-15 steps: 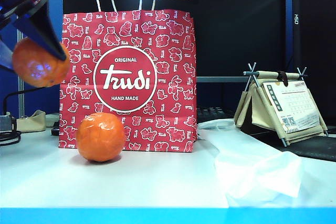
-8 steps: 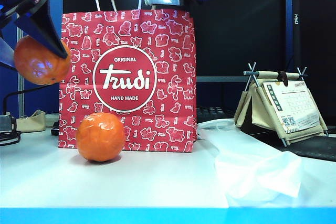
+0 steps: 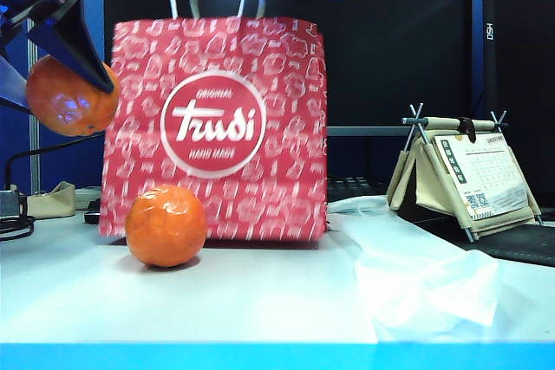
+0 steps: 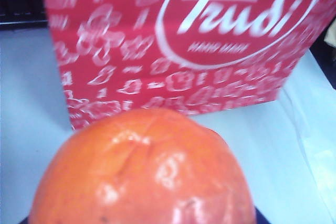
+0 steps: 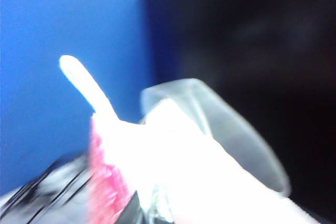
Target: Open the paper bag and put two oranges into the paper bag.
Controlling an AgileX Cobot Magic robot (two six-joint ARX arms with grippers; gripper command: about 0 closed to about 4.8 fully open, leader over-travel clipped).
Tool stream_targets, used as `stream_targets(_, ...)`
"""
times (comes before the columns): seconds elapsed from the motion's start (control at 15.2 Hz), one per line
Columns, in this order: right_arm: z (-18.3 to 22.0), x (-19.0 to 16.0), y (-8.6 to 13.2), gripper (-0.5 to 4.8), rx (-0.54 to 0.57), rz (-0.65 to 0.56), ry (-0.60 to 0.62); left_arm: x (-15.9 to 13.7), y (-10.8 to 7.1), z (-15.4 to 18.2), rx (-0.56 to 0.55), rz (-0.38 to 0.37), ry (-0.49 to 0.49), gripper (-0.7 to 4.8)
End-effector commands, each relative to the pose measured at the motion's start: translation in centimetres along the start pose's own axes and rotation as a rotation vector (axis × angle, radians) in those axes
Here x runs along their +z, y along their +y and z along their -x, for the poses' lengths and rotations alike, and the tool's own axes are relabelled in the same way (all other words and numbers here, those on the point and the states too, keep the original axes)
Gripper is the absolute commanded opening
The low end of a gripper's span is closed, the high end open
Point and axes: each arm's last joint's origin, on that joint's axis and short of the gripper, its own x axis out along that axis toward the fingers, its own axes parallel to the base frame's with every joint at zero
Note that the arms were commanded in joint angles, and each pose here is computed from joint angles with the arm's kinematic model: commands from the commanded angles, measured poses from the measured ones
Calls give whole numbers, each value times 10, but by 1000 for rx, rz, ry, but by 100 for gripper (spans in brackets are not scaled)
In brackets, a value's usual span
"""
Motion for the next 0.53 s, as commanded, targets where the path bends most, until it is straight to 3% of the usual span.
stream_targets(0.07,2,41,-2,-6,-81,53,-96,4,-1,2,-6,-12,-25,-5)
stream_targets(0.33,15,111,4,-6,-117,222,-25,7,-1,2,-8,-21,-49,-5)
stream_targets(0.46,31,138,12,-6,-180,230,5,15,-4,7,-10,-30,-65,-5)
stream_targets(0.53,44,155,20,-6,-179,219,34,26,-8,15,-21,-71,-79,-5)
